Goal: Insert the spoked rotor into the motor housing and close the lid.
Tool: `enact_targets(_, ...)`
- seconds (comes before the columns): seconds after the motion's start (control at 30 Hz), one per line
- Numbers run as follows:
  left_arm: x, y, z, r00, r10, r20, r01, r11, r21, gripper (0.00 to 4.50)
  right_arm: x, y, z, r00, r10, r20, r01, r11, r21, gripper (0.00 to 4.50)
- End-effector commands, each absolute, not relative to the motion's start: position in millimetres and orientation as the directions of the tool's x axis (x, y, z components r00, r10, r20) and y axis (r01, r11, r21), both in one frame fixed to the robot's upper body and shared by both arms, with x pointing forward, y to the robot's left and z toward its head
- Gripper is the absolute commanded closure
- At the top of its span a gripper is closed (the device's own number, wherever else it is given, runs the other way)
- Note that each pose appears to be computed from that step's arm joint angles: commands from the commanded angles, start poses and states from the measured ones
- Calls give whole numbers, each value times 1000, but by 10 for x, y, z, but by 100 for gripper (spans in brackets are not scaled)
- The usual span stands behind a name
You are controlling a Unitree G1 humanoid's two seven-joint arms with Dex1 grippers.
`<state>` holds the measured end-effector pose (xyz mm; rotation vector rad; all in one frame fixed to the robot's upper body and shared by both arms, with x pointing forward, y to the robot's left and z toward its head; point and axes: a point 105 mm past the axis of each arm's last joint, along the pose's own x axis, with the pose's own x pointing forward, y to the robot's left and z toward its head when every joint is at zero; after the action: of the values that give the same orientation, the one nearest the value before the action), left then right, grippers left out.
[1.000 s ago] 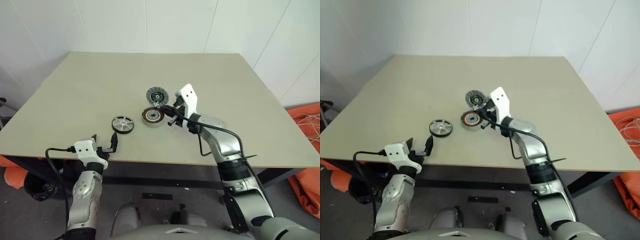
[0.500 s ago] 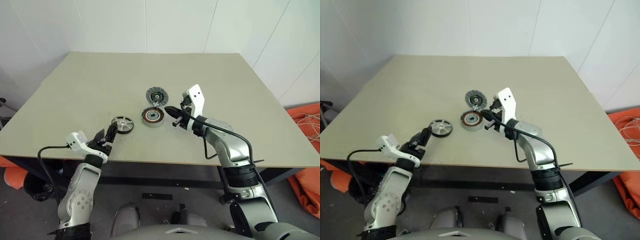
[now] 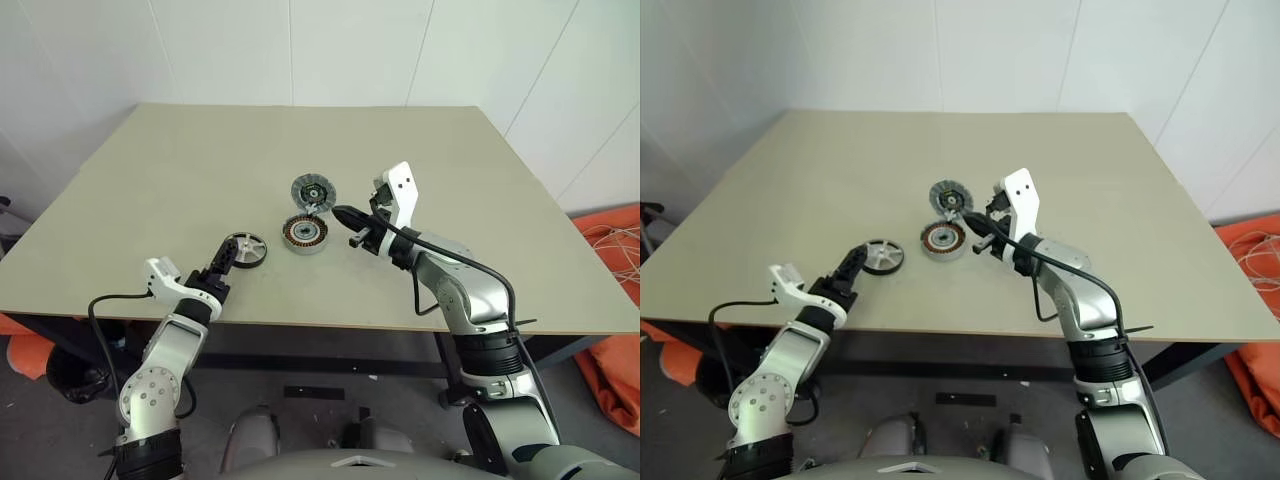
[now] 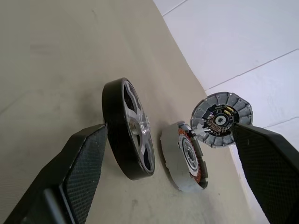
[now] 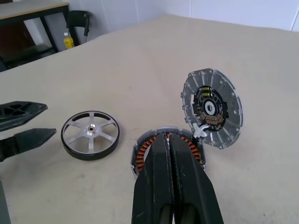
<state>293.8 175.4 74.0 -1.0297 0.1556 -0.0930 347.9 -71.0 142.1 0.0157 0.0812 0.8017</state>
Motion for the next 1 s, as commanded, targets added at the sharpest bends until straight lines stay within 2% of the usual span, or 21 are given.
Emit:
enact_targets(0.03,2996,1737,788,984,-159,-85,3,484,-875,0,3449,-702,1594,693,721,-8,-721,693,25,447)
enact_targets(0.43,3125,1655,778,979,-170,-115,-29,443,-896,0,3459,-687,1598,700,714,-6,-714,700,29,447)
enact_targets(0.47,3133,1643,779,978,-175,-115,-26,441,-897,42,3460,-686,1595,700,714,-6,-713,700,28,450)
enact_targets(0.5,3140,1633,778,977,-180,-115,-25,440,-898,58,3462,-684,1593,701,713,-7,-713,701,28,450)
enact_targets(0.87,3167,1617,722,972,-184,-144,-51,434,-899,412,3456,-699,1582,705,709,-11,-709,705,26,450)
enact_targets(1.0,3162,1631,663,971,-170,-170,-86,415,-906,414,3444,-715,1570,705,709,-16,-708,705,23,450)
